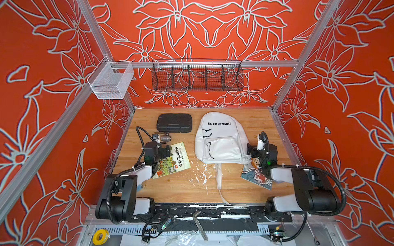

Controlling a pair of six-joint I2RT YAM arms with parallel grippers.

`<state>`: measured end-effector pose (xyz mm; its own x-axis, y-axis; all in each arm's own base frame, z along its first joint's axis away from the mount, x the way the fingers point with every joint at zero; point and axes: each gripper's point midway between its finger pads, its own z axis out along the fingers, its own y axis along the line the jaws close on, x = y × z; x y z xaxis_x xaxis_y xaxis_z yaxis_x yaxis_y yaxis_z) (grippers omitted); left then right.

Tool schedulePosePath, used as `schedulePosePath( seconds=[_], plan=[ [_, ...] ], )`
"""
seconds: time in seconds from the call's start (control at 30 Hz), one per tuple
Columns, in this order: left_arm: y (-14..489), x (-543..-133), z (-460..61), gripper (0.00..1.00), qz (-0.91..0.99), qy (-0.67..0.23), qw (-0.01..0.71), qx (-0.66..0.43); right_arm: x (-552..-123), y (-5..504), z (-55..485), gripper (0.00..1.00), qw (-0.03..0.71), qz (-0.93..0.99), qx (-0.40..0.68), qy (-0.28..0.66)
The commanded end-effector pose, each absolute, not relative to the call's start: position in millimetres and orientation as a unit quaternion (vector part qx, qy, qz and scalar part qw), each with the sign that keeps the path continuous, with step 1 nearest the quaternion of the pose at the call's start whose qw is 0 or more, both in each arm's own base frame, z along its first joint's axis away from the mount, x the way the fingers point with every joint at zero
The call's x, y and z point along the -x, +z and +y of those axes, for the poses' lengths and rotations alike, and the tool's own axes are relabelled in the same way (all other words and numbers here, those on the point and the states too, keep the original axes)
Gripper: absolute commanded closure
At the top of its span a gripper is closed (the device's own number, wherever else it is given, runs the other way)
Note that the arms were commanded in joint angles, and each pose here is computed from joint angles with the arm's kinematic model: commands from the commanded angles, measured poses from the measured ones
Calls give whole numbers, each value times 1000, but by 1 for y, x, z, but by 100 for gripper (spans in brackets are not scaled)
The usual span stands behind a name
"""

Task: Pack books, pencil case, and school supplies into a backpack
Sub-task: Unzip the student bag at the center of the table.

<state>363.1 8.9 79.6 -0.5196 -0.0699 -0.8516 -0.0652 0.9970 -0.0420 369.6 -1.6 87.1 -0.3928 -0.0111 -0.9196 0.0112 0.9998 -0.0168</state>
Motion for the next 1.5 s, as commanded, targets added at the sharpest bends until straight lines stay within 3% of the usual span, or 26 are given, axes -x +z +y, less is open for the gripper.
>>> schedulePosePath(
  seconds=[0.0,1.0,1.1,1.2,1.37,1.47],
  plan=[
    [84,-366,10,3,870,-2,492,36,-374,92,0,3,555,832,9,-11],
    [88,-367,13,3,867,6,496,45,-371,95,-4,3,563,826,-3,-15],
    [110,-367,20,3,868,19,491,63,-365,117,-10,4,590,807,-20,-24],
    [150,-363,21,3,861,16,503,72,-358,142,1,7,571,821,3,-4],
    [216,-348,-24,1,853,-118,506,48,-350,186,53,18,550,822,104,107],
    [229,-339,-58,6,859,-168,482,35,-349,198,87,26,520,823,176,148]
  ],
)
